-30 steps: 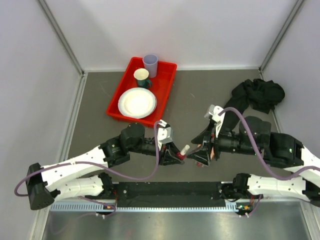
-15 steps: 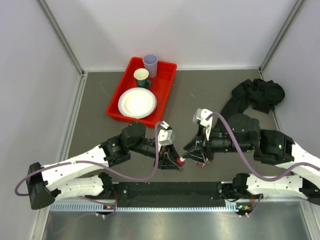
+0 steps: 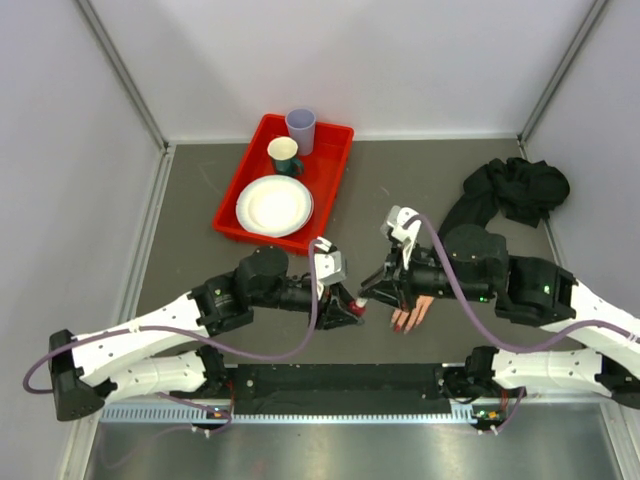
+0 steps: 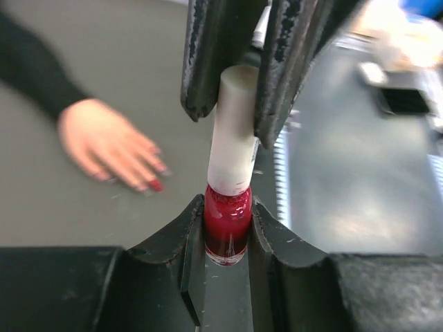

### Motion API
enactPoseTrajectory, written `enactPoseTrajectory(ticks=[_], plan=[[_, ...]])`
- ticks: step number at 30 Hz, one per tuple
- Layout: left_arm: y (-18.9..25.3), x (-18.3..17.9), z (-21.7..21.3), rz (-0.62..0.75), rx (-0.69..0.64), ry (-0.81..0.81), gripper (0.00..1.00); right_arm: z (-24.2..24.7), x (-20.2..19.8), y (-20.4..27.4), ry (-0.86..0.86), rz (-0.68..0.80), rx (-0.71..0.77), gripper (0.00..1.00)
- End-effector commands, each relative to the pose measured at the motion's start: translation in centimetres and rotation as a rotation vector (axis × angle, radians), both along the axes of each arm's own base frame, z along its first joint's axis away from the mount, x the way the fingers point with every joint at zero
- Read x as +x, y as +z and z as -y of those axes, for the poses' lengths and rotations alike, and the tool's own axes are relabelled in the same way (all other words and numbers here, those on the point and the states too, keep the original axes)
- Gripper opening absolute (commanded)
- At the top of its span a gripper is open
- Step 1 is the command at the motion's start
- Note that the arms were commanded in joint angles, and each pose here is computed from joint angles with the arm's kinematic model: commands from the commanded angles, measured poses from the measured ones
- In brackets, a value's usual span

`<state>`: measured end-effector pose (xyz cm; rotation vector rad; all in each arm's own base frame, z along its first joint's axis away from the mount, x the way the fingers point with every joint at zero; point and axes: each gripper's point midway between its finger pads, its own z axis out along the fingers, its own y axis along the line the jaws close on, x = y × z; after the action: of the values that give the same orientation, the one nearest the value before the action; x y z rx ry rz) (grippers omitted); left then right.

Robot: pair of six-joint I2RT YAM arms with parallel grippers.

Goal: Paint the nails

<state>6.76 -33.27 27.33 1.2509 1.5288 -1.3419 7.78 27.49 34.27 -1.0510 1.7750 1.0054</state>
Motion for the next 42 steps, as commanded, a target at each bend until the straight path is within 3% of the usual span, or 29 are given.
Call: enactPoseTrajectory(ticks=[1,3,4,6,7,10,15,17,18,20,21,24,26,29,31,36,42], plan=[[5.2,9.8,-2.1,0.164,-0.085,0.549,0.00,-0.8,3.5,-2.5,-0.298,-0.134,-0.019,0.00],[5.5,11.8,-2.8,0.202,-0.120,0.668,0.00,-0.7,4.4,-3.9,-0.524,-0.303,0.019,0.00],[5.3,13.0,-3.3,0.235,-0.115,0.729,0.00,-0.5,5.8,-5.2,-0.660,-0.287,-0.009,0.00],[5.7,14.0,-3.0,0.255,-0.167,0.775,0.00,-2.0,4.7,-4.2,-0.757,-0.293,0.051,0.00],[5.5,14.5,-2.6,0.266,-0.170,0.786,0.00,-1.8,5.7,-5.6,-0.842,-0.239,-0.013,0.00],[4.9,14.8,-1.6,0.276,-0.163,0.769,0.00,-2.5,6.5,-4.3,-0.900,-0.246,0.013,0.00],[3.6,13.4,-0.8,0.258,-0.130,0.672,0.00,-2.6,6.1,-3.5,-0.843,-0.249,0.049,0.03],[3.2,12.1,-1.0,0.245,-0.139,0.617,0.00,-2.6,6.0,-3.2,-0.787,-0.236,0.055,0.22],[3.1,11.3,-0.9,0.237,-0.145,0.575,0.00,-1.9,5.8,-1.9,-0.748,-0.230,0.089,0.39],[2.7,9.7,-1.4,0.223,-0.141,0.510,0.00,-1.2,5.2,-1.4,-0.660,-0.187,0.073,0.52],[2.6,8.8,-1.4,0.215,-0.138,0.467,0.00,-0.2,4.9,-0.2,-0.627,-0.169,0.097,0.65],[2.4,6.9,-2.0,0.177,-0.127,0.397,0.00,1.4,3.0,1.7,-0.432,-0.072,0.091,0.86],[2.7,4.5,-1.8,0.151,-0.125,0.267,0.00,2.3,2.4,1.9,-0.341,0.014,0.068,0.95],[3.4,0.2,-1.1,0.097,-0.128,0.019,0.00,3.1,0.2,3.4,-0.153,0.067,0.112,0.96],[3.9,-1.9,-0.9,0.052,-0.135,-0.114,0.00,3.2,-1.6,4.8,-0.032,0.092,0.166,0.92],[3.8,-3.2,-0.3,-0.006,-0.096,-0.218,0.00,2.5,-3.2,5.5,0.087,0.109,0.167,0.79],[3.3,-3.8,0.3,-0.048,-0.069,-0.281,0.00,0.4,-3.0,3.8,0.127,0.089,0.094,0.75]])
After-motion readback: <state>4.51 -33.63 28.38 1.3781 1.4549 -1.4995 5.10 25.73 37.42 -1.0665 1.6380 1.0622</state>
